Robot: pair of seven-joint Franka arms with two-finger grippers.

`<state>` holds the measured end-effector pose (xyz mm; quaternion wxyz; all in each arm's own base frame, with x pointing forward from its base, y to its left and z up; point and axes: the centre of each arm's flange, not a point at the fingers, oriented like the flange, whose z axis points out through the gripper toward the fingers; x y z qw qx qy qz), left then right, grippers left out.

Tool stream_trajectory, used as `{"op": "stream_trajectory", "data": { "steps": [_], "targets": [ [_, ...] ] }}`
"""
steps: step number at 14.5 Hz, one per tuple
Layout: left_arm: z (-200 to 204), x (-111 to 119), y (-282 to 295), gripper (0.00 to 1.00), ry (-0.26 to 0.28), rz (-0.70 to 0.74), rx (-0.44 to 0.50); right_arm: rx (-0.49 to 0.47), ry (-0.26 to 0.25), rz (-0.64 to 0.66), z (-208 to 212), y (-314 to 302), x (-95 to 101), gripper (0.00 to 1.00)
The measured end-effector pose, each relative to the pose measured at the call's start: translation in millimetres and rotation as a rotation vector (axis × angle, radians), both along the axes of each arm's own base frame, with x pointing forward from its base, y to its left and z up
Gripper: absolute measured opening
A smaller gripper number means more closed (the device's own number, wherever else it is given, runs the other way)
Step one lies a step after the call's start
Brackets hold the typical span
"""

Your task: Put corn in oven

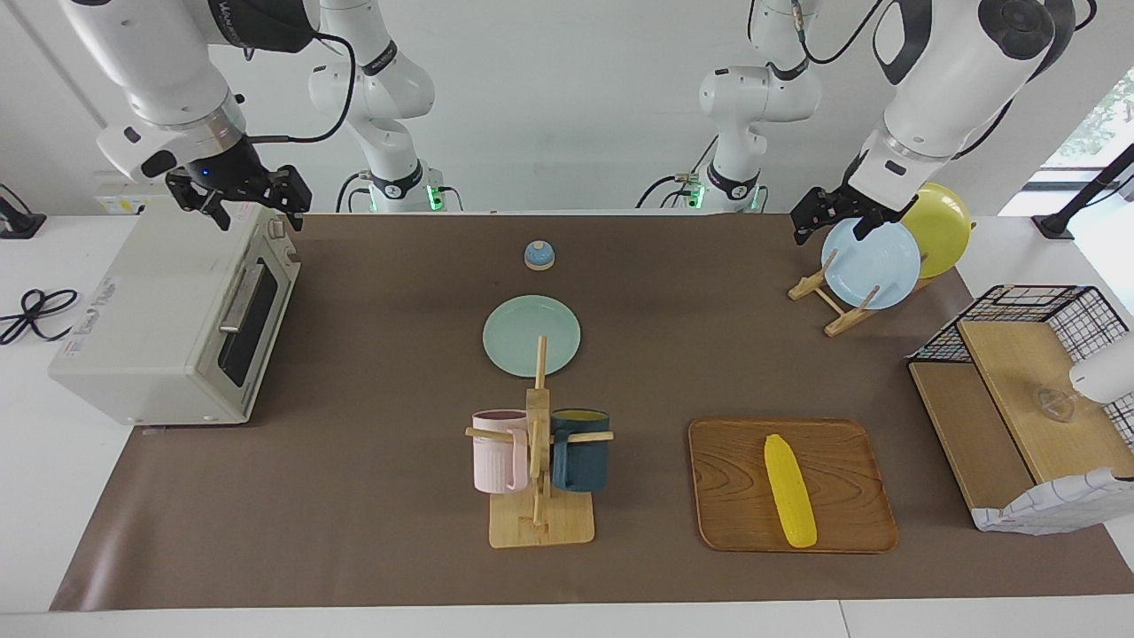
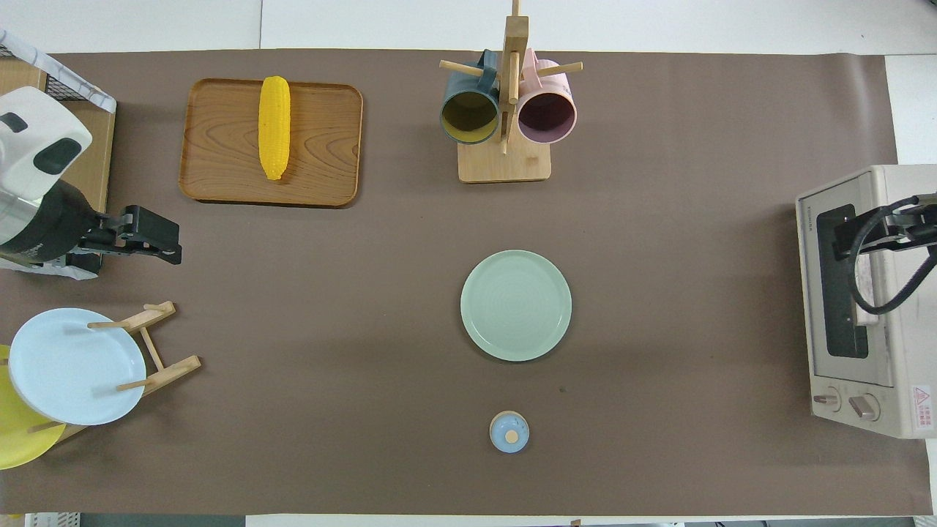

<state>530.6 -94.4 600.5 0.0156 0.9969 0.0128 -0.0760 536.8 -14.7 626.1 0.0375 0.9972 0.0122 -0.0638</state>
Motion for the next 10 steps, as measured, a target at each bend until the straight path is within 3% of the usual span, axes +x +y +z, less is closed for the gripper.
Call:
{"op": "stream_trajectory", "data": {
  "steps": [6,10],
  "targets": [
    [0.8,0.6,0.1,1.0,-0.006,0.001,-0.002,0.0,0.0,0.0,0.0,0.0,0.0,1.0],
    [4.7,6.1,-0.7,1.0,-0.053,0.005,-0.014,0.0,0.0,0.001,0.0,0.4,0.0,1.0]
  ]
}}
